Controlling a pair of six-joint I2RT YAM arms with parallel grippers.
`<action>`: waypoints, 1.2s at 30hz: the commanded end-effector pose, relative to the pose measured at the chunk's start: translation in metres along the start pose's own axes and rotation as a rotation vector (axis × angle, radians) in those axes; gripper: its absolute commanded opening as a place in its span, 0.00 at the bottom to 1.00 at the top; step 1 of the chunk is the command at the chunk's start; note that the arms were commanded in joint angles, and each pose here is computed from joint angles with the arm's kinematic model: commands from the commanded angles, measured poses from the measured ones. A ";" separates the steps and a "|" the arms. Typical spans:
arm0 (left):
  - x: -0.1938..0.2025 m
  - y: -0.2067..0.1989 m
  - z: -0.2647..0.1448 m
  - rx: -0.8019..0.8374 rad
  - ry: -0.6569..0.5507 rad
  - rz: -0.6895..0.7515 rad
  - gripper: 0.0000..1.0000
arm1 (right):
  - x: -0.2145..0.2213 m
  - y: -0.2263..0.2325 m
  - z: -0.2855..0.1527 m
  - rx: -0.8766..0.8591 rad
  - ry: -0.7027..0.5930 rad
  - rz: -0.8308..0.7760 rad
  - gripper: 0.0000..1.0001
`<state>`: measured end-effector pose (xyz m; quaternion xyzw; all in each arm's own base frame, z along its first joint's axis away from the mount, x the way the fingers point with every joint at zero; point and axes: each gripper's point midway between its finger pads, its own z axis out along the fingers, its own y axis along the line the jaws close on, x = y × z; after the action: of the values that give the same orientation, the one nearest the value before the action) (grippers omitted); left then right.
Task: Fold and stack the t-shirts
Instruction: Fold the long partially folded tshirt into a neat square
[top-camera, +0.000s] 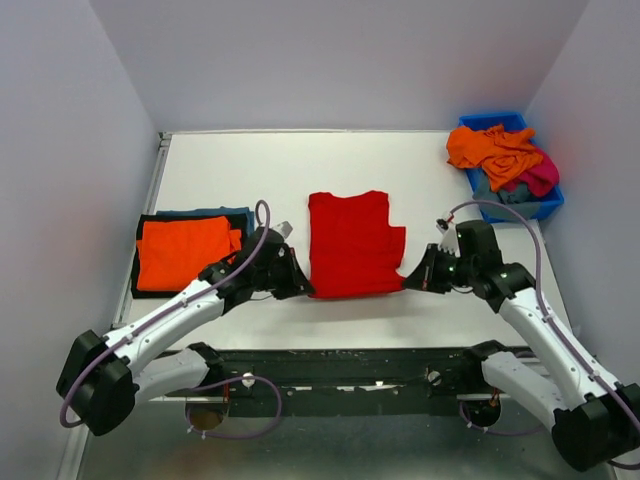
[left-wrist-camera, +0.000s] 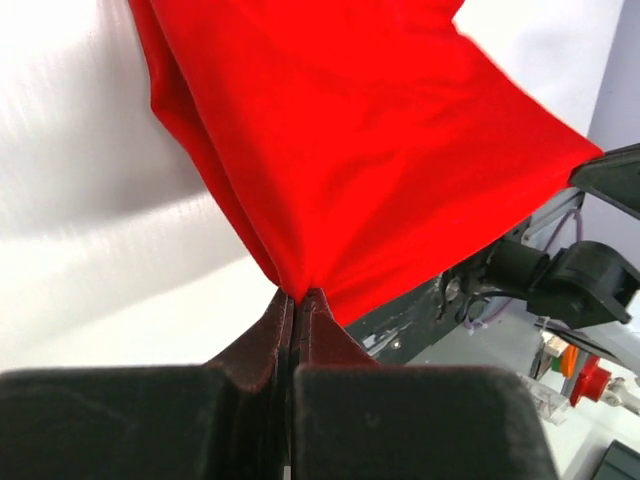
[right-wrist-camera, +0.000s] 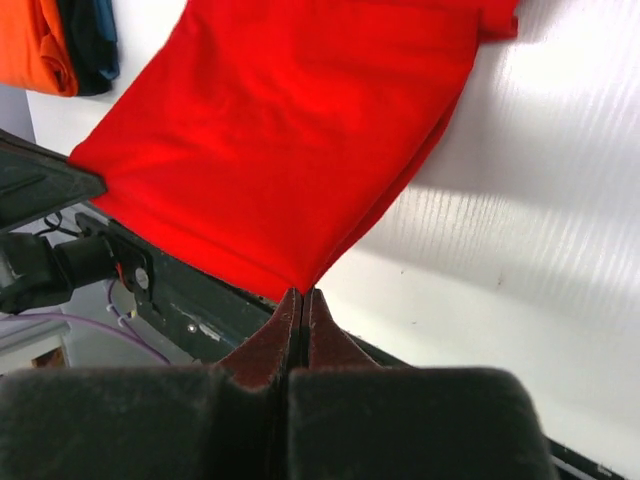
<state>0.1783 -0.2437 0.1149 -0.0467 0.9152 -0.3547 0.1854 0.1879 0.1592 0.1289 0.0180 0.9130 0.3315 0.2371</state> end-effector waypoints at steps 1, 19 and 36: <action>-0.016 0.003 -0.015 -0.065 -0.062 -0.024 0.00 | -0.027 0.001 -0.019 0.104 -0.059 -0.030 0.01; -0.222 -0.017 0.056 0.045 -0.279 -0.167 0.00 | -0.202 -0.005 0.064 0.180 -0.094 0.034 0.01; -0.308 0.013 0.140 0.031 -0.301 -0.232 0.00 | -0.288 -0.057 0.181 -0.010 -0.002 0.137 0.01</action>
<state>0.5084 -0.2622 0.0807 -0.2028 0.8752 -0.3616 0.2494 0.5149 0.1513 0.0698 0.1150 0.9267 0.3003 0.1945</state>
